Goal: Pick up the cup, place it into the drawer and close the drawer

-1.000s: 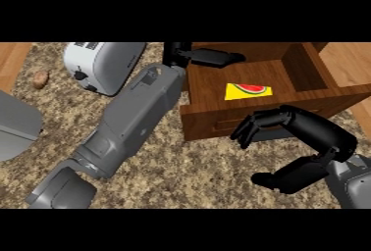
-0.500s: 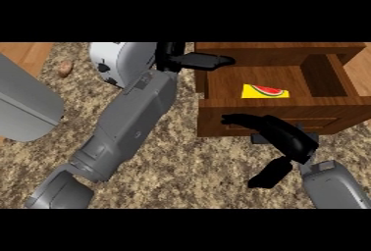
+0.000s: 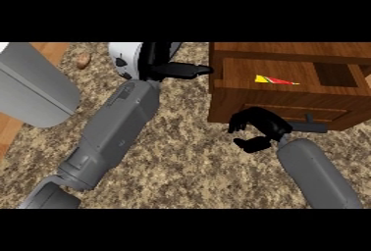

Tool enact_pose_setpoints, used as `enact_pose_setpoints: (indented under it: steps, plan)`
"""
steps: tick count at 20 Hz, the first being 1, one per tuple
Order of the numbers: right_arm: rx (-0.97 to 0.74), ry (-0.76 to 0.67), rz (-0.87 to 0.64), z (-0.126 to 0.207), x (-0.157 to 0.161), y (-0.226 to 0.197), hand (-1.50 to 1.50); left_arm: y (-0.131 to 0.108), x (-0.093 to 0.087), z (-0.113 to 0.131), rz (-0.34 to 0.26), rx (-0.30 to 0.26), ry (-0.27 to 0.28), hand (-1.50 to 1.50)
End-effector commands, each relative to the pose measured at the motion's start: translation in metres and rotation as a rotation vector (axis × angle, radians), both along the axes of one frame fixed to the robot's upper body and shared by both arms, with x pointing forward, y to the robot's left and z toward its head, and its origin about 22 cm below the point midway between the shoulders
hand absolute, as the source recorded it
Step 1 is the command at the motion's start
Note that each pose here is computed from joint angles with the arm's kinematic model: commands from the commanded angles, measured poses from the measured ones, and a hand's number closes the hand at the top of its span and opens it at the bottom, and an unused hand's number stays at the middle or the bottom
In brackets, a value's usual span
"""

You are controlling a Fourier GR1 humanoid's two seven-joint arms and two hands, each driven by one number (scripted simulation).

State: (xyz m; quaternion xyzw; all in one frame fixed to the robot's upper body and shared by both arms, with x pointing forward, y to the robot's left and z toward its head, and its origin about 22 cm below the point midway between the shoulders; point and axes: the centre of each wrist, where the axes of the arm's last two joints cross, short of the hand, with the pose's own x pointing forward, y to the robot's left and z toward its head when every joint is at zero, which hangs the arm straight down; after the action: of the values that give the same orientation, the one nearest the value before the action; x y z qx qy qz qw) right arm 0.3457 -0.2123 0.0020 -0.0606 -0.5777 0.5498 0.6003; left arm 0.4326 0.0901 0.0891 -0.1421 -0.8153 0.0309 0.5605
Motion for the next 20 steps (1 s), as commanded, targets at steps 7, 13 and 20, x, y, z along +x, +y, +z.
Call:
enact_pose_setpoints:
  steps: [7, 13, 20]
  plan:
    - [0.152, -0.154, -0.162, 0.033, 0.064, -0.046, 1.5, 0.057, -0.004, -0.005, -0.015, -0.019, -0.008, -1.5]
    - [0.189, -0.246, -0.289, 0.071, 0.088, -0.063, 1.5, 0.062, -0.013, -0.018, -0.049, -0.019, 0.011, -1.5]
    - [0.24, -0.249, -0.335, 0.1, 0.092, -0.093, 1.5, 0.07, -0.017, -0.02, -0.089, -0.007, 0.004, -1.5]
